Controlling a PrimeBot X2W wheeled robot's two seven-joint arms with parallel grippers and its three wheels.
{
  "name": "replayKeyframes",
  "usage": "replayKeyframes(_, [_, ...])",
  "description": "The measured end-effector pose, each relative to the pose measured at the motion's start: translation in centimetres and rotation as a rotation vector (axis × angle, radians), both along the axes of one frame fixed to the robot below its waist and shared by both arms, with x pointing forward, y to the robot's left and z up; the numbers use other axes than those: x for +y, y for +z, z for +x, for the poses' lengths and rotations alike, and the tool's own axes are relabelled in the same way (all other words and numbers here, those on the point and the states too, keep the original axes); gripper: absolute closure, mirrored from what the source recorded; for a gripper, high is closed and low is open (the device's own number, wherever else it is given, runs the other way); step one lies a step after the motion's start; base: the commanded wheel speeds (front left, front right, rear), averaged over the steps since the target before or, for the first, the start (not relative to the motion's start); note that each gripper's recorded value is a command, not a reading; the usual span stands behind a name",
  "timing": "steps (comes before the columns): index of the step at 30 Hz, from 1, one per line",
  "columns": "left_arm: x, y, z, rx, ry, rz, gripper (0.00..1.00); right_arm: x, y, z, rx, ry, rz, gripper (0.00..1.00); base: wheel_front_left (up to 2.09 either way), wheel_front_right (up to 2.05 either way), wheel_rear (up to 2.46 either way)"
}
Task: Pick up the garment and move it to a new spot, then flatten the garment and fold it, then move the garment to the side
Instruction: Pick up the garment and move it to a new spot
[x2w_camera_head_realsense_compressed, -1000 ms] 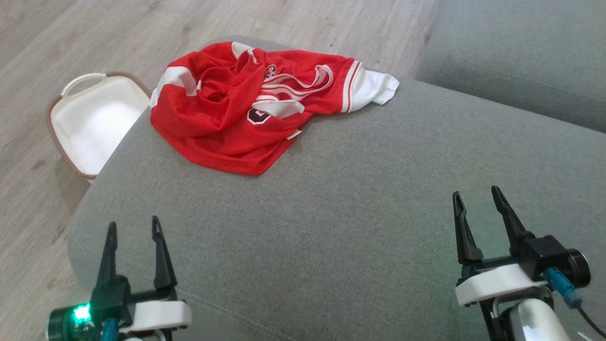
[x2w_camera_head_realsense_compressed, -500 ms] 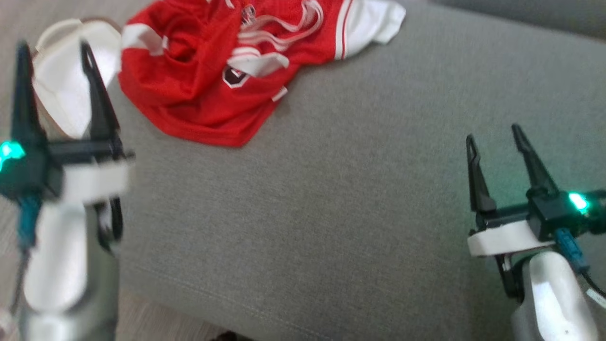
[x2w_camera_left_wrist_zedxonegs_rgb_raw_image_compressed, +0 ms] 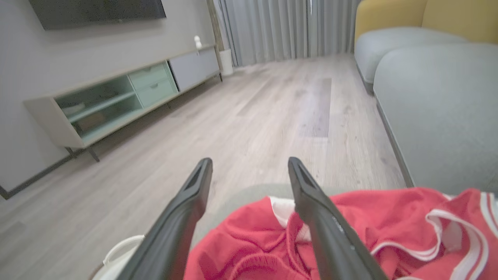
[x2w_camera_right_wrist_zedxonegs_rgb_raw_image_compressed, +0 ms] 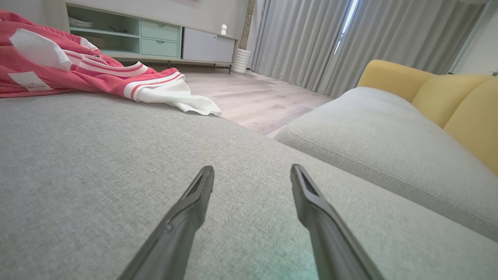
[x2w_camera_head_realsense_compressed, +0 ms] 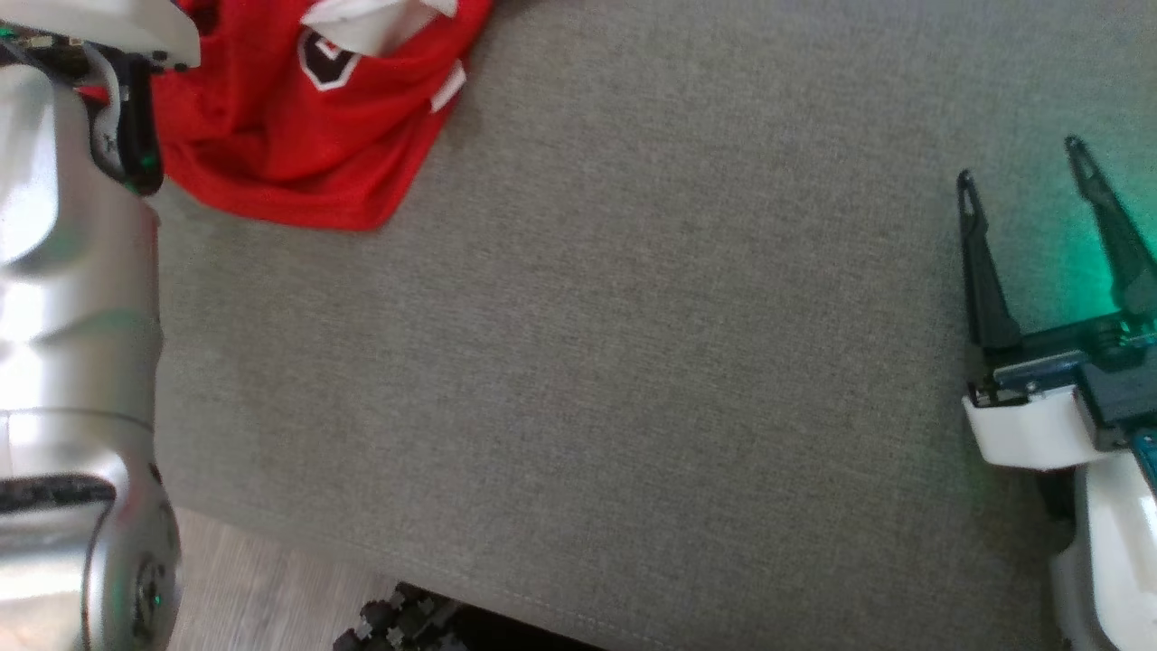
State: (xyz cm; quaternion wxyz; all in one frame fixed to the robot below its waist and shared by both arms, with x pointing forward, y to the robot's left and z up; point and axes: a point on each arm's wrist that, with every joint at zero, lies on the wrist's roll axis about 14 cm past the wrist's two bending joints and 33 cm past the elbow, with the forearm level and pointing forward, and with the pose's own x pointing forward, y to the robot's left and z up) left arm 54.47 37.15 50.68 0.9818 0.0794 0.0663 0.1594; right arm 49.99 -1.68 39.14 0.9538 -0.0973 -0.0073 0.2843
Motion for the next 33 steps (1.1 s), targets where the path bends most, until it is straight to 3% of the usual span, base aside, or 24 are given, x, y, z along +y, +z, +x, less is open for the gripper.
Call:
replayKeyframes(8, [-0.9,-9.9,1.2,0.292,-0.022,-0.070,0.00,-0.7,-0.5,0.6,-0.042,-0.013,0.014,0.00,0.00,0.00,0.00])
replayKeyframes(14, [-1.6,-14.0,1.4,0.382,-0.029,-0.091,0.00,-1.5,-0.5,1.0,-0.059,-0.037,0.016,0.00,0.00,0.00,0.00])
replayKeyframes(20, [-2.1,-14.7,2.1,0.387,-0.040,-0.092,0.00,-2.2,-0.4,1.4,-0.065,-0.061,0.016,0.00,0.00,0.00,0.00])
replayKeyframes(21, [-2.1,-14.8,2.1,0.390,-0.041,-0.093,0.10,-2.3,-0.4,1.4,-0.067,-0.064,0.014,0.00,0.00,0.00,0.00])
replayKeyframes(22, [-2.1,-14.9,2.1,0.394,-0.044,-0.090,0.67,-2.4,-0.3,1.5,-0.068,-0.067,0.013,0.00,0.00,0.00,0.00])
replayKeyframes(23, [-2.2,-14.8,2.2,0.391,-0.049,-0.084,1.00,-2.5,-0.3,1.5,-0.069,-0.069,0.011,0.00,0.00,0.00,0.00])
replayKeyframes(33, [-1.0,-10.0,3.6,0.263,-0.064,0.033,1.00,-2.9,0.6,1.5,-0.066,-0.090,0.003,0.00,0.00,0.00,0.00])
